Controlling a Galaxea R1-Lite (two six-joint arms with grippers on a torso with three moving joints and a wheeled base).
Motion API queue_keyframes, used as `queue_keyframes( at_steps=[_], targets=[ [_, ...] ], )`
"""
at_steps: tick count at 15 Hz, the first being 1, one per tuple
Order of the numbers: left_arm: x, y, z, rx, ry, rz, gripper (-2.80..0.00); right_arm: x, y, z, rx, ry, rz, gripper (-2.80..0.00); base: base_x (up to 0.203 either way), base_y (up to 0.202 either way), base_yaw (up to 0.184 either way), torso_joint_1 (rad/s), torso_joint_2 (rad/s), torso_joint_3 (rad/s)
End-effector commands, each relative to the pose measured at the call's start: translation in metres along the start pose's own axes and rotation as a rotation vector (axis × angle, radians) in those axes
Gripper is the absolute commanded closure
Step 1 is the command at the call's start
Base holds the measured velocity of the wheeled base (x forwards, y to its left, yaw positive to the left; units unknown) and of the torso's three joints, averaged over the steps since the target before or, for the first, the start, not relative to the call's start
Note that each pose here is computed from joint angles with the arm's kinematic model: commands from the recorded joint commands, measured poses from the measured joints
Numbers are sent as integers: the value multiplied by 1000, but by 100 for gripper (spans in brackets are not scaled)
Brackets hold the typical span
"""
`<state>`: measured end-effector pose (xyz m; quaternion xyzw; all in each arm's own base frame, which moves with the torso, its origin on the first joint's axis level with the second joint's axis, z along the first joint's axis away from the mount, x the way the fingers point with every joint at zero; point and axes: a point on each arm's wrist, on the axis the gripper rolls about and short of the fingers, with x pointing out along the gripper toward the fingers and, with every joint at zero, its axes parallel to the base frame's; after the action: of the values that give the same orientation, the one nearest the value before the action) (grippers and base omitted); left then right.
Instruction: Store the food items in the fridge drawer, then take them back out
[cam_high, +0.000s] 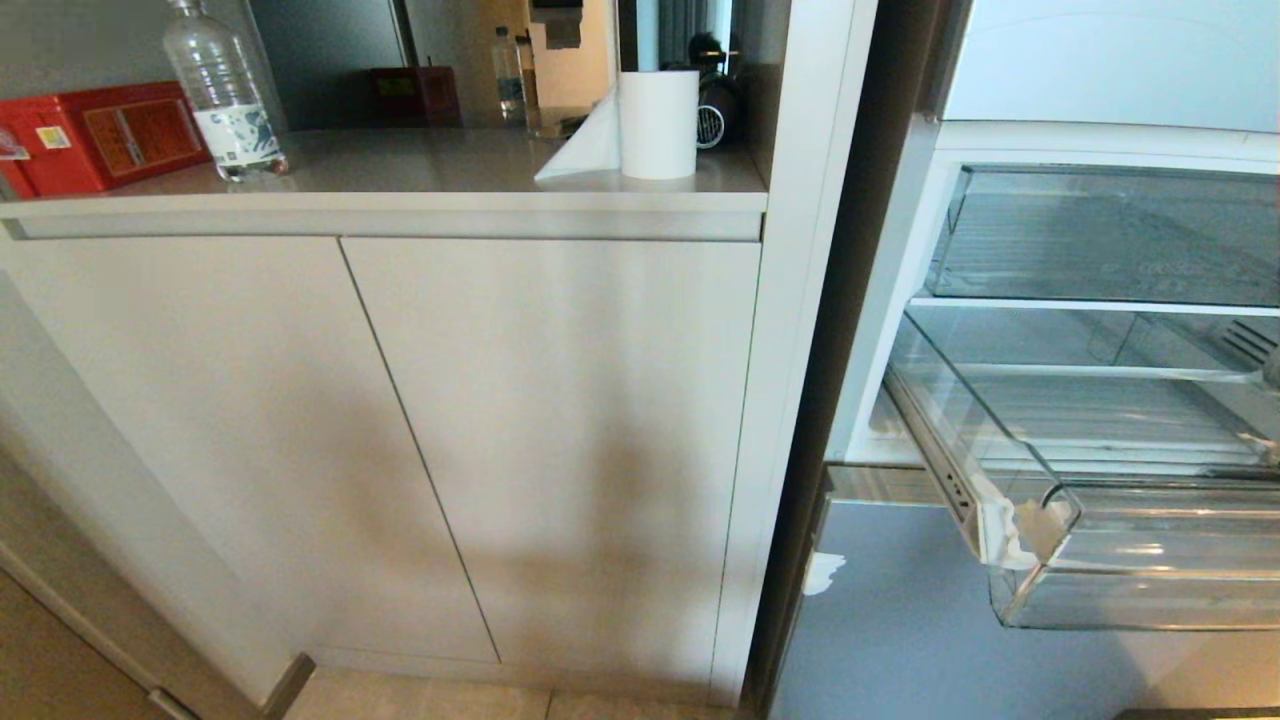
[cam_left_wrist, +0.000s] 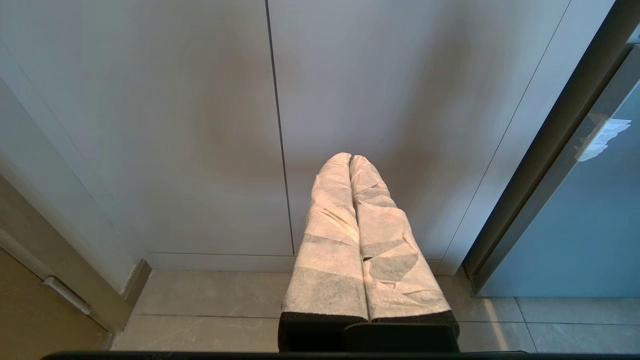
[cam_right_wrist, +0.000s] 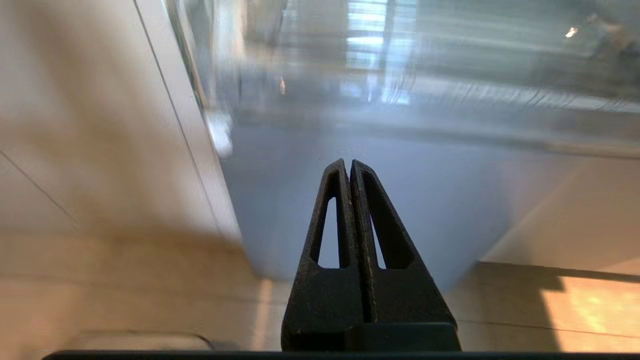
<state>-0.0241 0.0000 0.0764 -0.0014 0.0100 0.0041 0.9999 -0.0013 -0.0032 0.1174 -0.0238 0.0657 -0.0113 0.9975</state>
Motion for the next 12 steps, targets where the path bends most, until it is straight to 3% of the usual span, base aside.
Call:
queue_keyframes(
  at_steps=[1,4,8,12],
  targets=[
    [0,0,0,0,0,1,0,7,2,-29,-36,58,-47,0,0,0,0,0,0,0],
    [0,0,0,0,0,1,0,3,5,-37,-28,106,-24,0,0,0,0,0,0,0],
    [0,0,0,0,0,1,0,-15,5,-45,-62,-117,7,0,0,0,0,0,0,0],
    [0,0,0,0,1,1,0,-16,5,-46,-67,-122,14,0,0,0,0,0,0,0]
  ],
)
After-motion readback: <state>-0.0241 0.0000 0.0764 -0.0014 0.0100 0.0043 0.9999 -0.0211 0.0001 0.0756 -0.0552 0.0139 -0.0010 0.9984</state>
